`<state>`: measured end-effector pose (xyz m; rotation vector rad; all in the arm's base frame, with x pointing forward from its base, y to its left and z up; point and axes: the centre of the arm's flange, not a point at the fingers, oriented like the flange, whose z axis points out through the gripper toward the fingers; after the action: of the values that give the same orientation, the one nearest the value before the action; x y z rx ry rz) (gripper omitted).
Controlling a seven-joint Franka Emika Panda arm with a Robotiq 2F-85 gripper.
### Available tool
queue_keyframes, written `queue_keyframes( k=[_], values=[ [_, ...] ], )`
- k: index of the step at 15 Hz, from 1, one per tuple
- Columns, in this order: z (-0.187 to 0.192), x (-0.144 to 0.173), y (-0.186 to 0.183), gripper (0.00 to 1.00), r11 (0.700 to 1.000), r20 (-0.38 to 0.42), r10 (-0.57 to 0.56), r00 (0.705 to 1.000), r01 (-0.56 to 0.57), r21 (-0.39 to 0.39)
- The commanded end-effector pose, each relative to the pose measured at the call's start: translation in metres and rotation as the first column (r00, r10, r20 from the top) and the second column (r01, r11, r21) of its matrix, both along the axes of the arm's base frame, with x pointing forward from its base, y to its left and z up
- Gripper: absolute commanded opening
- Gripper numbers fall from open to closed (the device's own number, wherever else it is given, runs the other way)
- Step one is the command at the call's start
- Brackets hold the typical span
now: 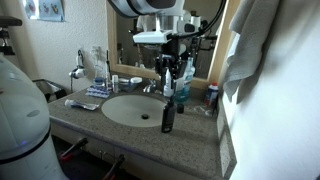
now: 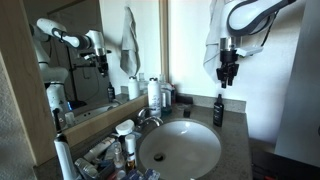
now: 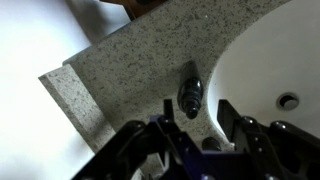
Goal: Press the spray bottle.
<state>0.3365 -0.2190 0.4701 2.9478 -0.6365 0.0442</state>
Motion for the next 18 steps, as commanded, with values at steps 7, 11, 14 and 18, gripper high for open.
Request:
queue_keyframes(
  k=[7, 11, 14, 18],
  values=[
    [-0.026, 0.017, -0.006, 0.00, 1.000, -0.016, -0.019, 1.000, 0.019, 0.001],
    [-0.036, 0.024, -0.009, 0.00, 1.000, -0.022, -0.017, 1.000, 0.017, -0.001],
    [-0.039, 0.028, -0.011, 0.00, 1.000, -0.021, -0.016, 1.000, 0.016, -0.004],
    [-0.042, 0.030, -0.012, 0.00, 1.000, -0.022, -0.017, 1.000, 0.017, -0.006]
  ],
)
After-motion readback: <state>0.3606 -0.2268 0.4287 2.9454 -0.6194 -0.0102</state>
